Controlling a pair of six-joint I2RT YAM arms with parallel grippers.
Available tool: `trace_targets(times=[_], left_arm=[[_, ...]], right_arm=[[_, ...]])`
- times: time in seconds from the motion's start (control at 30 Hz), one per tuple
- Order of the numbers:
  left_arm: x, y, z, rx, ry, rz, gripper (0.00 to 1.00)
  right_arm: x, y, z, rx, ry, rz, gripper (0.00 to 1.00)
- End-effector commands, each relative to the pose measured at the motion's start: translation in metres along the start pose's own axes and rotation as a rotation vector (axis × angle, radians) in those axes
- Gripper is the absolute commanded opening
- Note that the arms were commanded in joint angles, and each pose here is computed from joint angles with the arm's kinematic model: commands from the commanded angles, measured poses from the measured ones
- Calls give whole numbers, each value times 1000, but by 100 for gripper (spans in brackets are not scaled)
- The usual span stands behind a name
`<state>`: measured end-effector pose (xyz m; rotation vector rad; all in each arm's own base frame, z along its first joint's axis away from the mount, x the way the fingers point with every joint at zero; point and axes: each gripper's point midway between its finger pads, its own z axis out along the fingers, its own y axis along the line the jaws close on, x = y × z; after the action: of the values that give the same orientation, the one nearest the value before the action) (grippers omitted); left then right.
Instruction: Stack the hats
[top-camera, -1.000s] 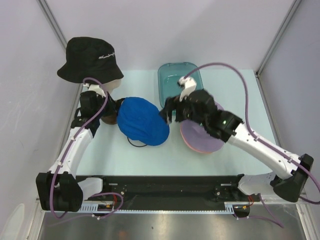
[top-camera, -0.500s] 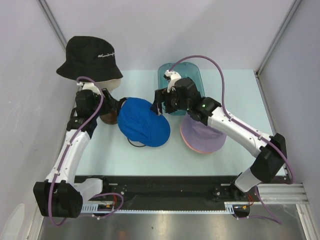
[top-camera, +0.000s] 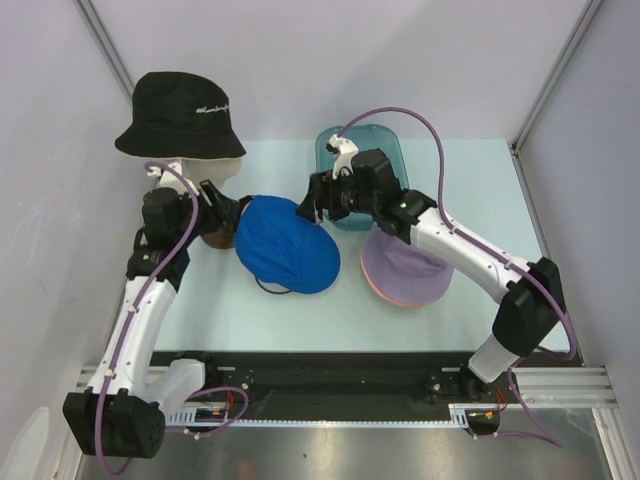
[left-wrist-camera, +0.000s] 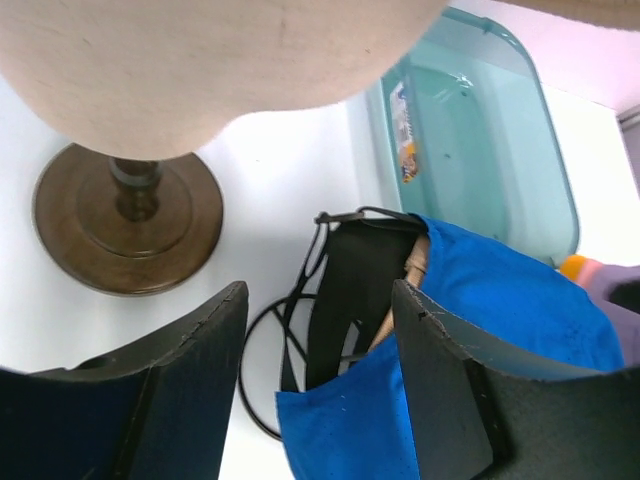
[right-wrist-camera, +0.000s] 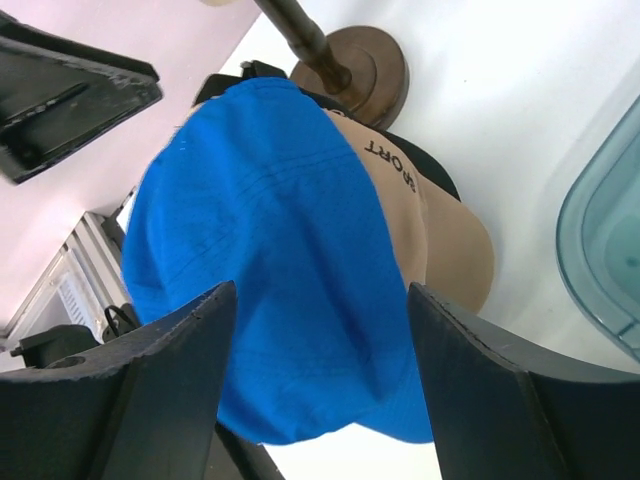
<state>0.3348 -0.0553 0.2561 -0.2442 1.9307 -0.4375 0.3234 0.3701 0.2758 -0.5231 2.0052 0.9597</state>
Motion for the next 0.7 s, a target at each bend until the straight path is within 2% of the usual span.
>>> trace_targets(times=[0.0, 0.27, 0.47, 0.53, 0.57, 0.67], left_arm=[[-6, -21, -1, 92, -27, -21, 64], [4, -37, 5, 126, -2, -51, 64], [23, -35, 14, 112, 36, -73, 63], [26, -34, 16, 111, 36, -80, 63], [30, -33, 18, 107, 43, -81, 63], [35, -28, 22, 83, 52, -80, 64]], right_arm=[[-28, 17, 8, -94, -64, -15, 72], [-25, 11, 26, -105, -36, -27, 57], [-20, 4, 34, -100, -11, -29, 29], [-17, 1, 38, -102, -1, -29, 17], [-18, -1, 39, -100, -1, -26, 8], [-14, -7, 46, -91, 19, -22, 0]])
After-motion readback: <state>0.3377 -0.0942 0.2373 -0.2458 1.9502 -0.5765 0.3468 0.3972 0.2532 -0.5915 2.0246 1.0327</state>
